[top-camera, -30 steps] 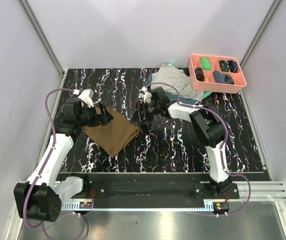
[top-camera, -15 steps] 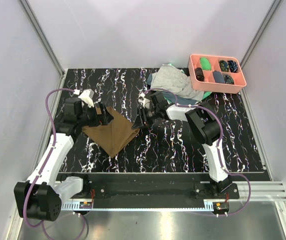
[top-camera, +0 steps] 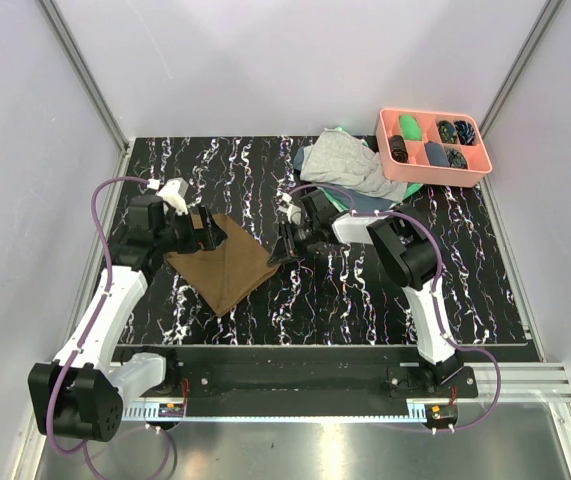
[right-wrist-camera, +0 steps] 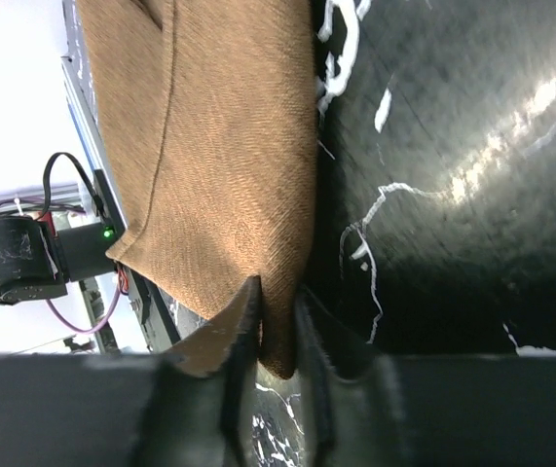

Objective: Fold the napkin, place the utensils inside, and roll it up
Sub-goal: Fold the napkin

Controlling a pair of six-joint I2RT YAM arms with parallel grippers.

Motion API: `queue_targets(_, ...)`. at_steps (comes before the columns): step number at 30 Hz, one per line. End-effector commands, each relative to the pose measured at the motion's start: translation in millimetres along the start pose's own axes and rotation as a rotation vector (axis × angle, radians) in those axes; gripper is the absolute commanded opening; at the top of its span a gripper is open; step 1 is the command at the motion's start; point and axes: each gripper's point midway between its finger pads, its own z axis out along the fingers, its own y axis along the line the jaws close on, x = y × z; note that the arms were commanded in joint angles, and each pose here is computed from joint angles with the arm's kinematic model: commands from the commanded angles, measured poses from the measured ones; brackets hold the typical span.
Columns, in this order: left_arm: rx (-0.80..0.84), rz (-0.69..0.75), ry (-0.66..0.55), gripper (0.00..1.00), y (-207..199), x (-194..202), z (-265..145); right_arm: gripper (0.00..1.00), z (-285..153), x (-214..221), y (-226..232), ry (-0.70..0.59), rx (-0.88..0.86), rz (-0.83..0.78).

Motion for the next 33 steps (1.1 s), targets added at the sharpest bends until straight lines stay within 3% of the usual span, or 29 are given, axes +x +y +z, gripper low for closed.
queue_targets(1,0.032,0.005,-0.037,0.96,-5.1,-10.8,1.7,0.17,0.9,7.9,-2.6,0.003,0.028,0.024)
queue_targets(5,0.039,-0.01,-0.029,0.96,-5.4,-7.3,4.5,0.0,-4.2,9.6,-3.8,-0.018,0.063,0.043)
queue_targets(14,0.088,-0.082,-0.019,0.95,-32.1,13.3,25.9,0.0,-48.8,12.4,-22.7,-0.184,0.253,0.143)
queue_targets(18,0.099,-0.159,0.022,0.95,-44.6,50.9,48.4,0.0,-78.5,17.9,-34.0,-0.274,0.336,0.189)
queue_targets(23,0.094,-0.154,0.029,0.95,-56.0,73.0,58.3,0.0,-112.6,37.9,-49.8,-0.369,0.45,0.247)
queue_targets(33,0.113,-0.22,0.101,0.93,-57.2,131.9,57.3,0.0,-129.7,63.4,-60.0,-0.439,0.519,0.339)
